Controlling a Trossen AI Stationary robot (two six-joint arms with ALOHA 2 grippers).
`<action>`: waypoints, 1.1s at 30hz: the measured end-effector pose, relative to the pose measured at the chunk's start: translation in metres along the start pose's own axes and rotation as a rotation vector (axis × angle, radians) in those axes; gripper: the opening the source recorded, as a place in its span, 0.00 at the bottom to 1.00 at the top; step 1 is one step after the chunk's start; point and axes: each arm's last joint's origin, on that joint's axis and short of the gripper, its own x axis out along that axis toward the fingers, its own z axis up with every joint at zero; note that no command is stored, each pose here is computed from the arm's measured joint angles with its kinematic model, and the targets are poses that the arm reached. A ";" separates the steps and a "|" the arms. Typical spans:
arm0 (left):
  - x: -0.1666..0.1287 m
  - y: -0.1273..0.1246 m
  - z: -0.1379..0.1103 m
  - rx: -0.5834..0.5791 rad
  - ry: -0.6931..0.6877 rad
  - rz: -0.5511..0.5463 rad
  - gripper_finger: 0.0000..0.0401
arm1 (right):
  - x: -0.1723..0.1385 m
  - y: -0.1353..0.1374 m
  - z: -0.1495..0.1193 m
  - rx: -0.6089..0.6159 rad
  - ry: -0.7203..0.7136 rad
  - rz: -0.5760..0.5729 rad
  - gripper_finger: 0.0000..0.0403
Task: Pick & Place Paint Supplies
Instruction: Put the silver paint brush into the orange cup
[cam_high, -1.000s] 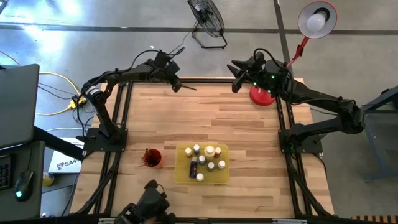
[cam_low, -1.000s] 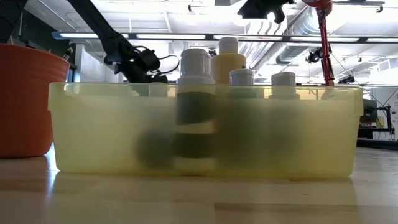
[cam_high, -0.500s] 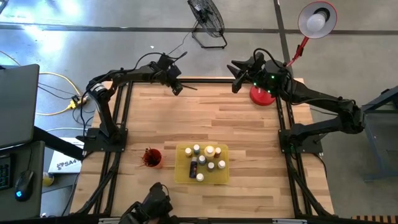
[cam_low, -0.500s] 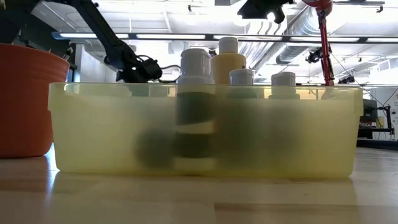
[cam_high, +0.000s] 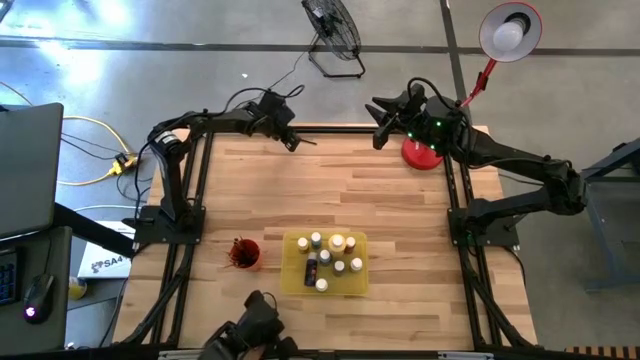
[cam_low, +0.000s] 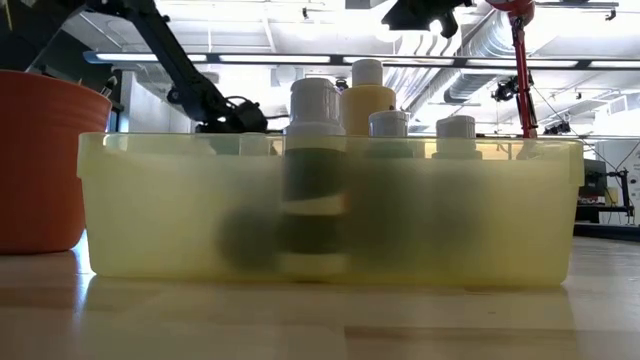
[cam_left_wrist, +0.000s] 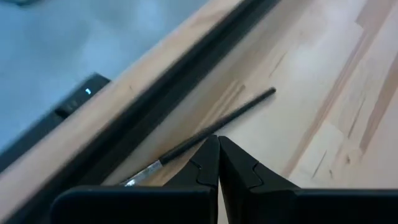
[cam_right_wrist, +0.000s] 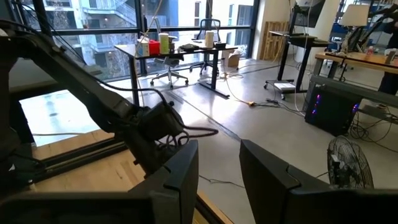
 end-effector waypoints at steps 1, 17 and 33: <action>0.003 0.001 -0.001 -0.008 0.011 -0.007 0.00 | 0.000 0.000 0.000 0.000 0.000 0.000 0.27; 0.032 0.007 0.015 -0.015 0.064 -0.045 0.00 | 0.000 0.000 0.000 -0.004 -0.001 -0.004 0.27; 0.036 -0.002 0.004 0.000 0.195 0.019 0.00 | 0.000 0.000 0.000 -0.007 0.000 -0.005 0.27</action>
